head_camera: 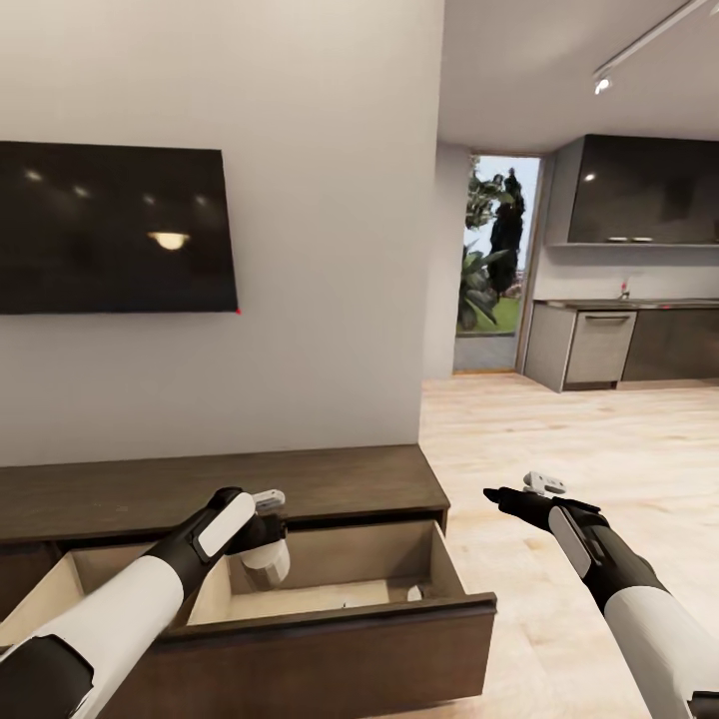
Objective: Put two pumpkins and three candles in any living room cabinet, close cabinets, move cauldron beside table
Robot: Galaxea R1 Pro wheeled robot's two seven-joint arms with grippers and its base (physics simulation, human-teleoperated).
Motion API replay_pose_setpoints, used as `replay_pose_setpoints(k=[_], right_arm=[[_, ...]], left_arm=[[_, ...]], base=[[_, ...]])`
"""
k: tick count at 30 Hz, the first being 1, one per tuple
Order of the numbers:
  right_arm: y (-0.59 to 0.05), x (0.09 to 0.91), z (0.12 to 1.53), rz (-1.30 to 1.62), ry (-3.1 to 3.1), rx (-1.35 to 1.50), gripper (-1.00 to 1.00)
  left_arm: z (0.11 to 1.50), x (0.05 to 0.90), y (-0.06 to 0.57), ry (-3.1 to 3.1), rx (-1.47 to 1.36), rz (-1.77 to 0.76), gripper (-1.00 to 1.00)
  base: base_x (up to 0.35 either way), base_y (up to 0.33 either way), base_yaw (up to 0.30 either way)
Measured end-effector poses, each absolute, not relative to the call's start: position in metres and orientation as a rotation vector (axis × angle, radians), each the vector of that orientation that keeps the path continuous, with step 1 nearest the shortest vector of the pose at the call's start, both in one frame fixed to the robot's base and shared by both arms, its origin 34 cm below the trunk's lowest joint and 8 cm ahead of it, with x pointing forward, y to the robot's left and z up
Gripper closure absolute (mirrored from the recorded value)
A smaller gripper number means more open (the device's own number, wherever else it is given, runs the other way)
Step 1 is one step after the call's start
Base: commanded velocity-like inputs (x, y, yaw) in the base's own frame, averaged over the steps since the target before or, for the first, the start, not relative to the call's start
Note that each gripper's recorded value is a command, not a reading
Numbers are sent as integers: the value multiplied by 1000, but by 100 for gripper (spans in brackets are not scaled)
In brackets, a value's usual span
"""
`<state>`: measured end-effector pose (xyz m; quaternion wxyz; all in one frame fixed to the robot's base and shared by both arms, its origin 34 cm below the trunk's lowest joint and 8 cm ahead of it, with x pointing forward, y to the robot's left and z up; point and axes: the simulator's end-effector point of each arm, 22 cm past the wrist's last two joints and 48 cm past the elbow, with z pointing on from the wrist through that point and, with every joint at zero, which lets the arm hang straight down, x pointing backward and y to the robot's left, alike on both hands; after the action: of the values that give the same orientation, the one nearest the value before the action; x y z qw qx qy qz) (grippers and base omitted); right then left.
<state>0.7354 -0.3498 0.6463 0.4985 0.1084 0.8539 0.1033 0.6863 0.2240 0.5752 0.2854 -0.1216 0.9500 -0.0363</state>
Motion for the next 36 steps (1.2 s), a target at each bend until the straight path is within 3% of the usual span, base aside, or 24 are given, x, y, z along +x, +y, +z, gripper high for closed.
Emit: replay_pose_setpoints(k=[11, 36], right_arm=[[-350, 736, 647, 249, 2063, 262, -100], [-350, 728, 613, 248, 2062, 262, -100]], left_arm=[[574, 686, 224, 2543, -326, -96, 100], [526, 673, 236, 2556, -352, -52, 100]], base=[[180, 0, 0], [5, 0, 0]])
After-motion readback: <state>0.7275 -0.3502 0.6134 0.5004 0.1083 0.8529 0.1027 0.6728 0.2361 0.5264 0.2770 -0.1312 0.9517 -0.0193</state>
